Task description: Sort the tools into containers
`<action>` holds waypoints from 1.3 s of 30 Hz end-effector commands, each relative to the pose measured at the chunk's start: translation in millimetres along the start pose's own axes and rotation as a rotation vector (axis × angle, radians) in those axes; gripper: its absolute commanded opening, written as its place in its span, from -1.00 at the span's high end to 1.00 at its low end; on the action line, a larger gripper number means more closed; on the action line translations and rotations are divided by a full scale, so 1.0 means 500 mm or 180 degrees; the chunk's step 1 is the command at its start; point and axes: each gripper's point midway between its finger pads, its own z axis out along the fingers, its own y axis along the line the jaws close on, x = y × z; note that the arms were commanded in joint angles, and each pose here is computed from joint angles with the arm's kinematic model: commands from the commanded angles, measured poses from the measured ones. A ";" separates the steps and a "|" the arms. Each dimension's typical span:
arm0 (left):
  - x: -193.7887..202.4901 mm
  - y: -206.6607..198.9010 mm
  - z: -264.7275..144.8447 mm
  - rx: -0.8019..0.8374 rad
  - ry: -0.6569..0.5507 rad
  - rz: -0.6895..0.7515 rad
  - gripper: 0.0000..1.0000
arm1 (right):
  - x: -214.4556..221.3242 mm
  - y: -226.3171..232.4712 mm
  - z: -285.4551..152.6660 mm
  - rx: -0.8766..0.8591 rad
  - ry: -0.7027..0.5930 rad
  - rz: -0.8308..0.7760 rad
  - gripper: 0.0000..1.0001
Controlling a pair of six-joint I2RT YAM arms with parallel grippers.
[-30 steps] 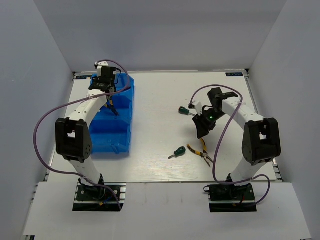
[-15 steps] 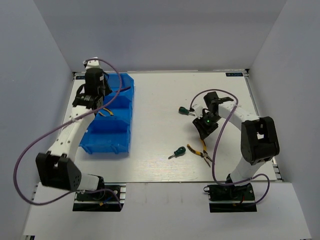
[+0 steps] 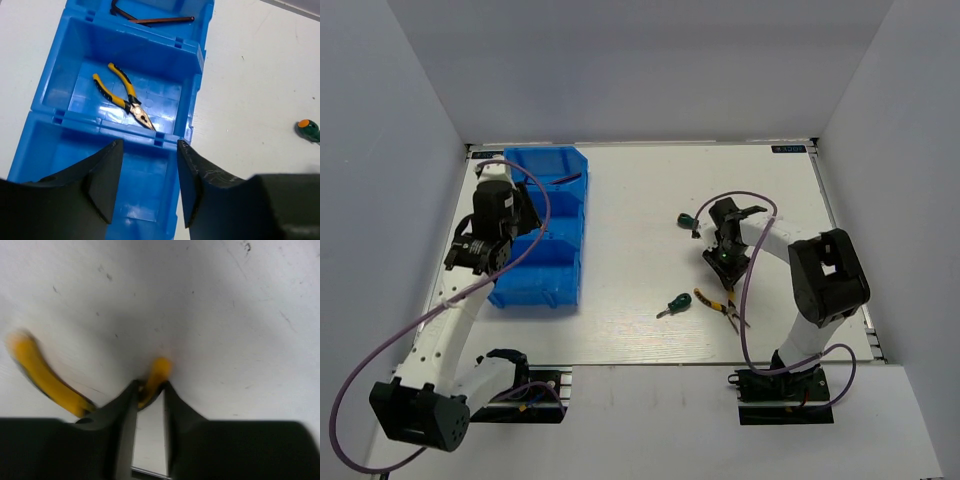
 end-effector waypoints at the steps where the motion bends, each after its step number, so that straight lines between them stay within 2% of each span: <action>1: 0.016 0.001 -0.038 0.0104 0.0040 -0.0090 -0.13 | 0.018 0.008 0.031 0.0028 0.0156 0.0207 0.55; 4: 0.020 0.003 -0.056 0.0140 0.0029 -0.0125 -0.09 | 0.008 0.029 0.022 -0.0137 0.0141 0.0239 1.00; 8: 0.020 0.002 -0.071 0.0174 0.0022 -0.0158 -0.09 | -0.039 0.027 -0.021 -0.0218 -0.0127 0.0095 1.00; 13: 0.007 -0.006 -0.087 0.0265 -0.0049 -0.0208 -0.07 | -0.223 0.028 -0.151 -0.0419 -0.1016 -0.0196 1.00; 16: 0.004 -0.007 -0.091 0.0276 -0.0074 -0.0243 -0.04 | -0.367 0.031 -0.264 -0.0508 -0.1679 -0.0236 1.00; 17: -0.006 -0.012 -0.101 0.0326 -0.0120 -0.0255 -0.02 | -0.400 0.035 -0.254 -0.0570 -0.1730 -0.0193 1.00; 18: -0.002 -0.011 -0.101 0.0317 -0.0093 -0.0278 -0.02 | -0.464 0.039 -0.334 -0.0556 -0.2106 -0.0233 1.00; 19: -0.002 -0.011 -0.101 0.0317 -0.0093 -0.0279 -0.02 | -0.498 0.045 -0.357 -0.0578 -0.2267 -0.0209 1.00; 20: -0.004 -0.011 -0.105 0.0315 -0.0088 -0.0278 -0.02 | -0.528 0.051 -0.330 -0.0666 -0.2243 -0.0164 1.00; 21: -0.007 -0.010 -0.110 0.0325 -0.0115 -0.0283 -0.02 | -0.573 0.067 -0.394 -0.0779 -0.2541 -0.0069 1.00; 22: -0.014 -0.012 -0.113 0.0336 -0.0141 -0.0289 0.01 | -0.641 0.087 -0.443 -0.0809 -0.3023 -0.0254 1.00; 23: -0.015 -0.011 -0.117 0.0331 -0.0128 -0.0286 0.01 | -0.672 0.098 -0.440 -0.0869 -0.3136 -0.0261 1.00; 24: -0.010 -0.009 -0.117 0.0318 -0.0098 -0.0280 0.01 | -0.689 0.119 -0.447 -0.1094 -0.3218 -0.0045 1.00; 26: -0.022 -0.008 -0.125 0.0302 -0.0135 -0.0287 0.01 | -0.755 0.163 -0.506 -0.1198 -0.3818 -0.0229 1.00; 27: -0.017 -0.006 -0.125 0.0289 -0.0104 -0.0280 0.01 | -0.764 0.180 -0.499 -0.1358 -0.3826 -0.0055 1.00; 29: -0.022 -0.004 -0.129 0.0265 -0.0118 -0.0315 0.01 | -0.803 0.225 -0.521 -0.1483 -0.4039 -0.0104 1.00; 30: -0.022 -0.004 -0.129 0.0265 -0.0118 -0.0316 0.01 | -0.834 0.242 -0.487 -0.1599 -0.4047 -0.0028 1.00; 31: -0.025 -0.004 -0.134 0.0275 -0.0144 -0.0322 0.01 | -0.856 0.256 -0.560 -0.1640 -0.4303 -0.0065 1.00; 32: -0.029 -0.005 -0.139 0.0278 -0.0147 -0.0366 0.03 | -0.873 0.277 -0.561 -0.1670 -0.4358 0.0000 1.00; 33: -0.024 -0.004 -0.140 0.0266 -0.0116 -0.0360 0.03 | -0.896 0.278 -0.509 -0.1694 -0.4289 0.0070 1.00; 34: -0.031 -0.006 -0.143 0.0277 -0.0140 -0.0400 0.03 | -0.913 0.280 -0.571 -0.1684 -0.4598 0.0045 1.00; 39: -0.022 0.002 -0.150 0.0224 -0.0099 -0.0447 0.03 | -0.941 0.352 -0.502 -0.1696 -0.4578 -0.0010 1.00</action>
